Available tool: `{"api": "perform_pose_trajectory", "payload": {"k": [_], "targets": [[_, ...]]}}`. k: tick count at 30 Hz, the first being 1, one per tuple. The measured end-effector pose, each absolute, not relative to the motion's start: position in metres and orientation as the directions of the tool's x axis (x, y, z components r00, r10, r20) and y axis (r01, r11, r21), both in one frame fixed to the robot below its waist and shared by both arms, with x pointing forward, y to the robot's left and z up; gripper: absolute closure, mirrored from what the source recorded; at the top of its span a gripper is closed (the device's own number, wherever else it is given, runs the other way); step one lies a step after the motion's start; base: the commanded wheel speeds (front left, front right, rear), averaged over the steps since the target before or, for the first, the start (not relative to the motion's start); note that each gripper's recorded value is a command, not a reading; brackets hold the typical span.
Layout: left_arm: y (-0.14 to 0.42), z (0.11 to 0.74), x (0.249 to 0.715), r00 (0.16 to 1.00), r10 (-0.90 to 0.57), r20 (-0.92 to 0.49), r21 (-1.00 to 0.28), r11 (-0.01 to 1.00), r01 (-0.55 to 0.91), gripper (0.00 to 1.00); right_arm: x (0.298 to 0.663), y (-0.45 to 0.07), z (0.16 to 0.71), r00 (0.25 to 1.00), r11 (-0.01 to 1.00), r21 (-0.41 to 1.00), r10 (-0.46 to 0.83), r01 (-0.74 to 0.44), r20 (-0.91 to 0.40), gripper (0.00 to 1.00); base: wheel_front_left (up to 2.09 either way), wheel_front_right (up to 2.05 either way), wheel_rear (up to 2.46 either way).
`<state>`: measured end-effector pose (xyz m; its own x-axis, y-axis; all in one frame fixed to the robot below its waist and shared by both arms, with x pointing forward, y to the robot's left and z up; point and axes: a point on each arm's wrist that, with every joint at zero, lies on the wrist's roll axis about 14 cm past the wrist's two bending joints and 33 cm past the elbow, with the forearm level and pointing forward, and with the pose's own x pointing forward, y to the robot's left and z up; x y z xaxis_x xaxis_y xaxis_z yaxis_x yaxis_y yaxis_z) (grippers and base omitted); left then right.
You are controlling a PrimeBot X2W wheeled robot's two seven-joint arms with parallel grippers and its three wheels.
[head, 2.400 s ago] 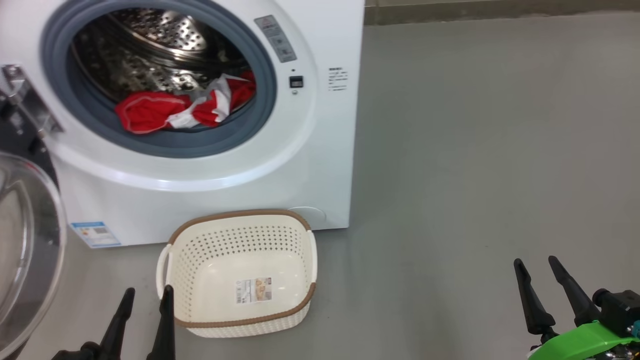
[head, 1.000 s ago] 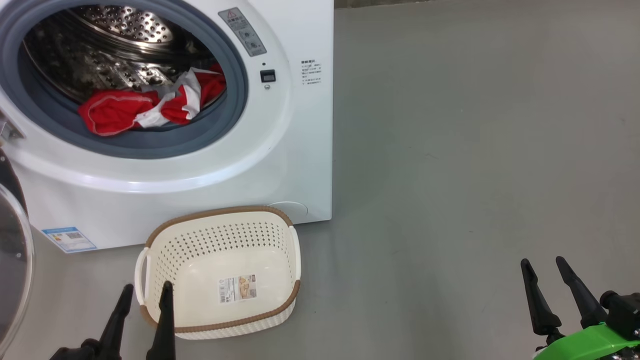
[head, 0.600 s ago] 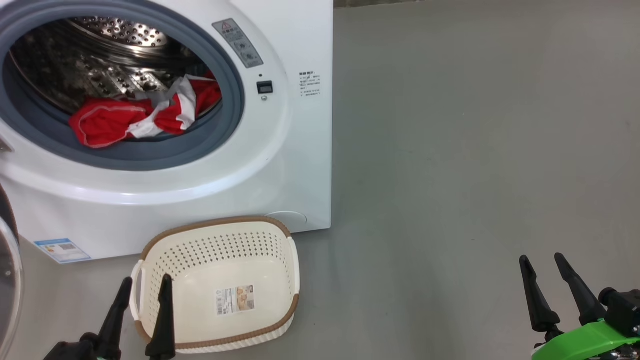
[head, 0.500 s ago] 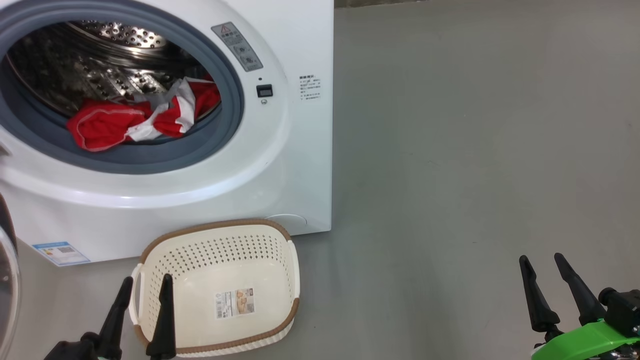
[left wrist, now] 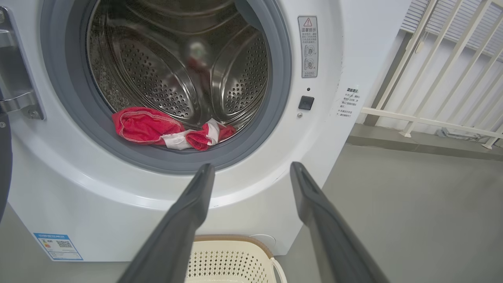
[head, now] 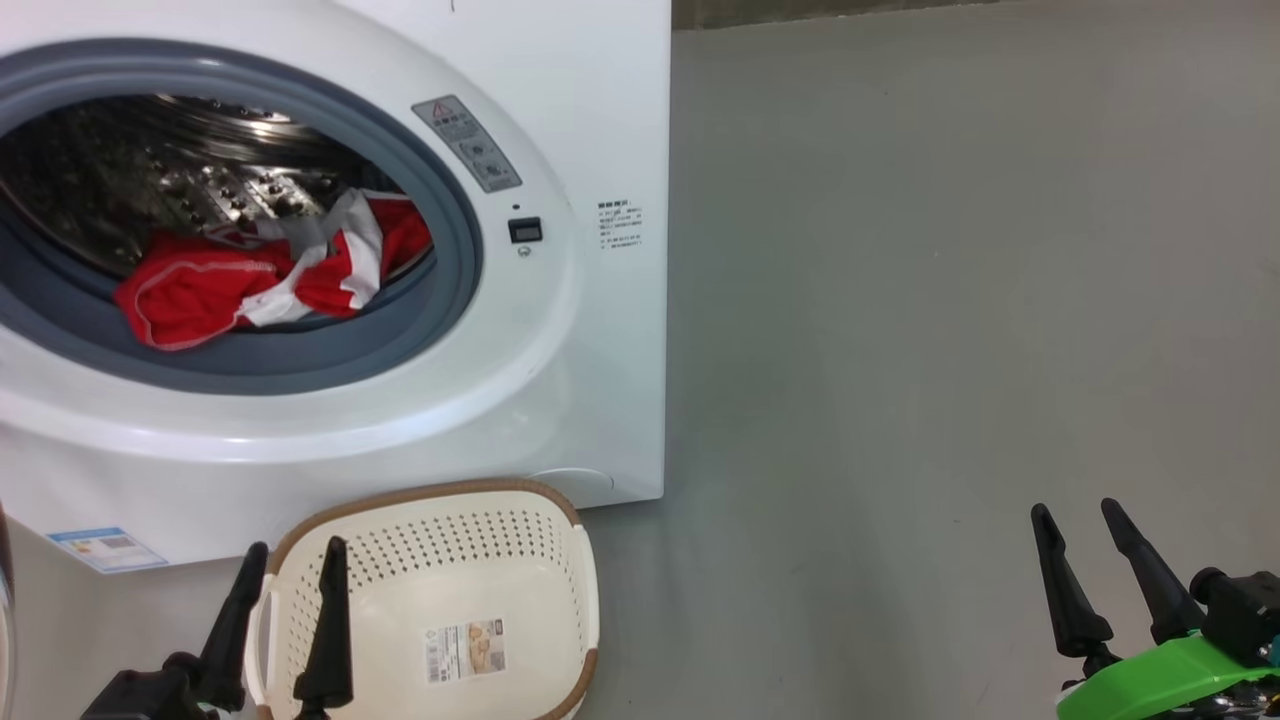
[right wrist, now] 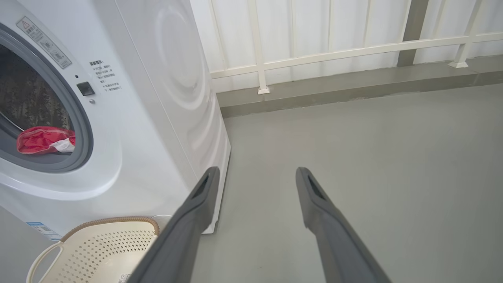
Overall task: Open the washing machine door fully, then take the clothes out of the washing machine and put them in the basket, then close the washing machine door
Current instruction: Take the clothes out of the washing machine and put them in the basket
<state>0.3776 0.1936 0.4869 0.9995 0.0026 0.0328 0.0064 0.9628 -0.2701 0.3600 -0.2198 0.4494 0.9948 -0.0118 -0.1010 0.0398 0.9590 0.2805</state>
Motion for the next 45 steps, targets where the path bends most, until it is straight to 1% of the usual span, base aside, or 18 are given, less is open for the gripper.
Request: {"api": "perform_pose_trajectory", "payload": {"k": [14,21,25,30,36,45], "targets": [[0.193,0.484,0.377,1.0,0.001,0.024,-0.267,0.964,0.006,0.0,0.36,-0.217,0.448,0.995,0.959,0.281,-0.004,0.033,-0.104,0.0,0.17,-0.17,0.0],[0.187,0.473,0.381,1.0,-0.019,-0.011,-0.251,0.968,0.015,0.0,0.361,-0.216,0.442,0.992,0.959,0.281,0.0,0.035,-0.122,0.0,0.0,0.0,0.0],[0.18,0.483,0.41,0.999,-0.044,0.025,-0.239,0.97,0.049,0.0,0.373,-0.213,0.443,0.993,0.959,0.282,0.009,0.025,-0.118,0.0,0.0,0.0,0.0],[0.177,0.488,0.453,0.997,-0.06,0.039,-0.187,0.98,0.066,0.0,0.387,-0.21,0.439,0.992,0.959,0.283,0.018,0.018,-0.124,0.0,0.0,0.0,0.0],[0.183,0.483,0.514,0.998,-0.059,0.009,-0.127,0.99,0.059,0.0,0.401,-0.211,0.428,0.99,0.957,0.287,0.007,0.035,-0.144,0.0,0.0,0.0,0.0],[0.187,0.457,0.581,0.995,-0.069,-0.079,-0.075,0.995,0.063,0.0,0.411,-0.221,0.409,0.982,0.953,0.289,-0.035,0.089,-0.187,0.0,0.0,0.0,0.0]]}}
